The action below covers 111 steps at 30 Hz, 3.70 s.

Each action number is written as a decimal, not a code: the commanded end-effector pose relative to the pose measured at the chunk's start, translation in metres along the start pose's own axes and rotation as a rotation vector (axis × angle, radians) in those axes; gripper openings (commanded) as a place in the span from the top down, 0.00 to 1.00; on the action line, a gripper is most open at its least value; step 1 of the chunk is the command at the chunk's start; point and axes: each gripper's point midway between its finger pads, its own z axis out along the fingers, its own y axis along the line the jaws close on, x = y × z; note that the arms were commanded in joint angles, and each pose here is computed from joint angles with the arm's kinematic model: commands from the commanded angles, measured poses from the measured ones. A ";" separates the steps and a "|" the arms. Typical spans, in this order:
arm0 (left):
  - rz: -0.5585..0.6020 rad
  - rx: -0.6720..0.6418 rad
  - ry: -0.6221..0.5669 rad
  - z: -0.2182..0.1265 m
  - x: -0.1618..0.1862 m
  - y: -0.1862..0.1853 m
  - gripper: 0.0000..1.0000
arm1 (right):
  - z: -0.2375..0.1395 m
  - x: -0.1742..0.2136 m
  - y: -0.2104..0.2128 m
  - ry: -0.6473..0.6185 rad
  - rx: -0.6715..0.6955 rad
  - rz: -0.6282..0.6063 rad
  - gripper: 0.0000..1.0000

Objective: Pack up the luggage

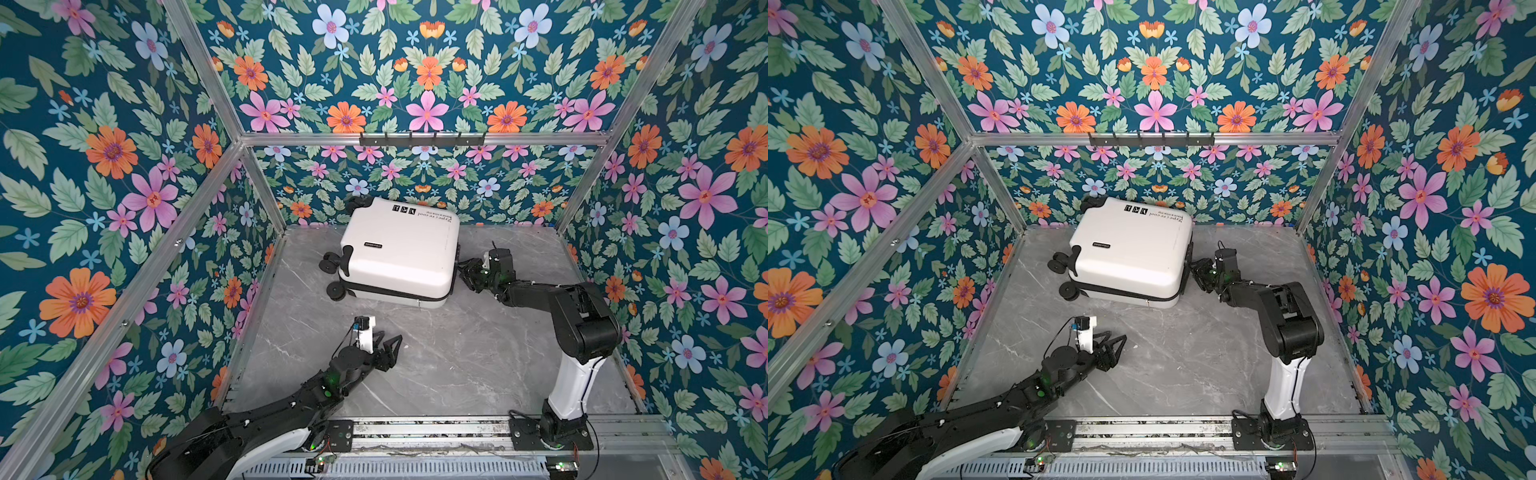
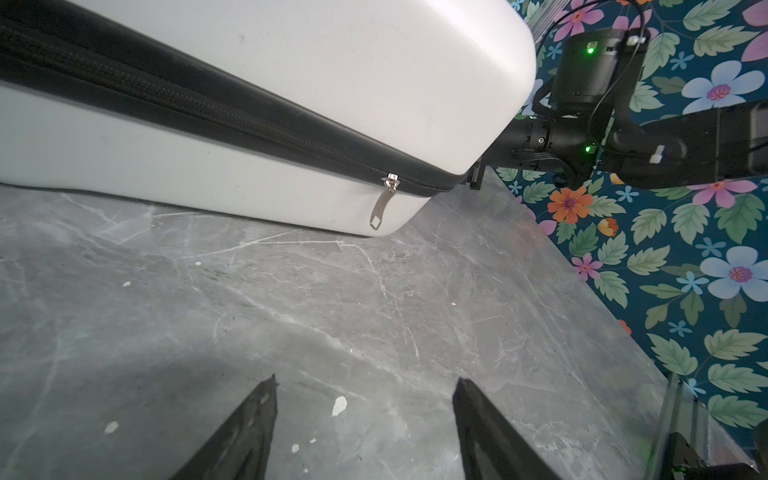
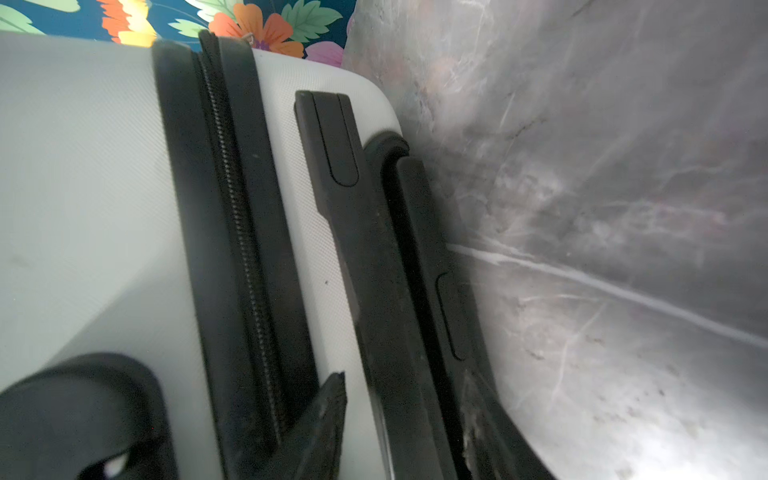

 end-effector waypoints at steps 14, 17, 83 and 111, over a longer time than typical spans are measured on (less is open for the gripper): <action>-0.027 0.010 -0.016 -0.001 -0.003 -0.002 0.30 | 0.020 -0.019 0.012 -0.077 -0.126 0.069 0.69; -0.023 0.015 -0.017 -0.002 -0.002 -0.002 0.29 | 0.021 -0.020 0.012 -0.081 -0.146 0.083 0.78; 0.388 0.046 -0.162 0.079 0.012 -0.022 0.70 | -0.082 0.069 -0.008 0.040 -0.089 -0.037 1.00; 0.411 0.127 -0.133 0.059 0.020 -0.054 1.00 | -0.083 0.070 0.001 -0.026 -0.061 -0.049 1.00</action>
